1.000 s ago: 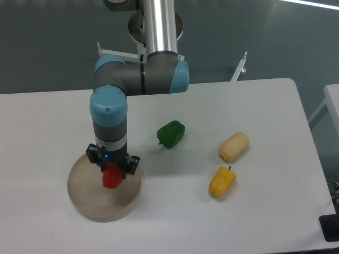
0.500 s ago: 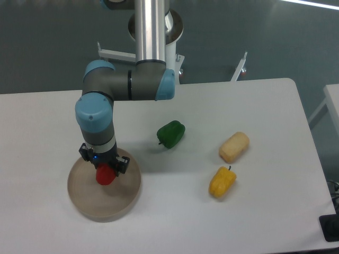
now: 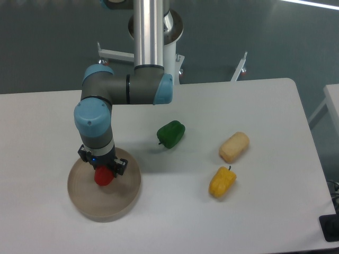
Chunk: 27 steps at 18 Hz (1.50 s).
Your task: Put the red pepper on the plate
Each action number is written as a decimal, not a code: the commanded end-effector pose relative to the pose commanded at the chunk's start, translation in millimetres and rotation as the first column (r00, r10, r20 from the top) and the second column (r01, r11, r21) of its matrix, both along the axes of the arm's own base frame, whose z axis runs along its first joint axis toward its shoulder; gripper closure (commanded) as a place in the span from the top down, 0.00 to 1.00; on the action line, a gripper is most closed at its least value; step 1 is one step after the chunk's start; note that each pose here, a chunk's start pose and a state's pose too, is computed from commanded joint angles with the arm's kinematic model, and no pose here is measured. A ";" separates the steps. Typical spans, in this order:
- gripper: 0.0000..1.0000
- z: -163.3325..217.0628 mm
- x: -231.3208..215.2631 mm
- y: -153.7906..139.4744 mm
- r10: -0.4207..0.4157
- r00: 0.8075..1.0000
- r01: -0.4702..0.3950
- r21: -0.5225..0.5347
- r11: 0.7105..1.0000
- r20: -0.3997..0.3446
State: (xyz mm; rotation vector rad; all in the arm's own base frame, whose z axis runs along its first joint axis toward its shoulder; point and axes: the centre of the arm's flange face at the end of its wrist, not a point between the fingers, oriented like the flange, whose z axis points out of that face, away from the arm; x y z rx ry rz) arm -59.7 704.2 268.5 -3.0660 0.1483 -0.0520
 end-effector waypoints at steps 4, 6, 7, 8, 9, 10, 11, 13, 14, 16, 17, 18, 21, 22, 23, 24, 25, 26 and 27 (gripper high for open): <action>0.50 -0.9 0.1 -0.5 0.000 1.000 0.000 -0.003 1.000 0.001; 0.50 -1.7 1.0 0.5 -0.002 1.000 0.002 -0.004 1.000 0.001; 0.50 -2.8 0.9 0.7 -0.002 1.000 0.002 -0.006 1.000 0.002; 0.50 -3.8 0.9 0.8 -0.002 1.000 0.002 -0.007 1.000 0.002; 0.50 -3.9 0.9 0.8 -0.002 1.000 0.002 -0.007 1.000 0.002; 0.50 -3.9 0.9 0.8 0.000 1.000 0.000 -0.007 1.000 0.002; 0.50 -6.0 0.8 1.1 0.000 1.000 0.000 -0.010 1.000 0.003; 0.50 -7.1 0.7 1.2 0.000 1.000 0.000 -0.012 1.000 0.004; 0.50 -7.1 0.7 1.2 0.000 1.000 0.000 -0.012 1.000 0.004; 0.50 -7.1 0.7 1.2 -0.001 1.000 0.002 -0.012 1.000 0.003; 0.51 -8.1 0.7 1.4 -0.002 1.000 0.002 -0.013 1.000 0.004; 0.51 -8.1 0.7 1.4 -0.002 1.000 0.002 -0.013 1.000 0.004; 0.53 -7.8 0.9 0.9 -0.002 1.000 0.002 -0.013 1.000 0.004; 0.53 -7.8 0.9 0.9 -0.002 1.000 0.002 -0.013 1.000 0.004; 0.54 -10.1 1.0 0.4 -0.001 1.000 0.002 -0.016 1.000 0.005; 0.54 -10.1 1.0 0.4 -0.001 1.000 0.002 -0.016 1.000 0.005; 0.54 -9.4 0.9 0.8 -0.002 1.000 0.002 -0.015 1.000 0.004; 0.54 -9.4 0.9 0.8 -0.002 1.000 0.002 -0.015 1.000 0.004; 0.54 -9.4 0.9 0.8 -0.002 1.000 0.002 -0.015 1.000 0.004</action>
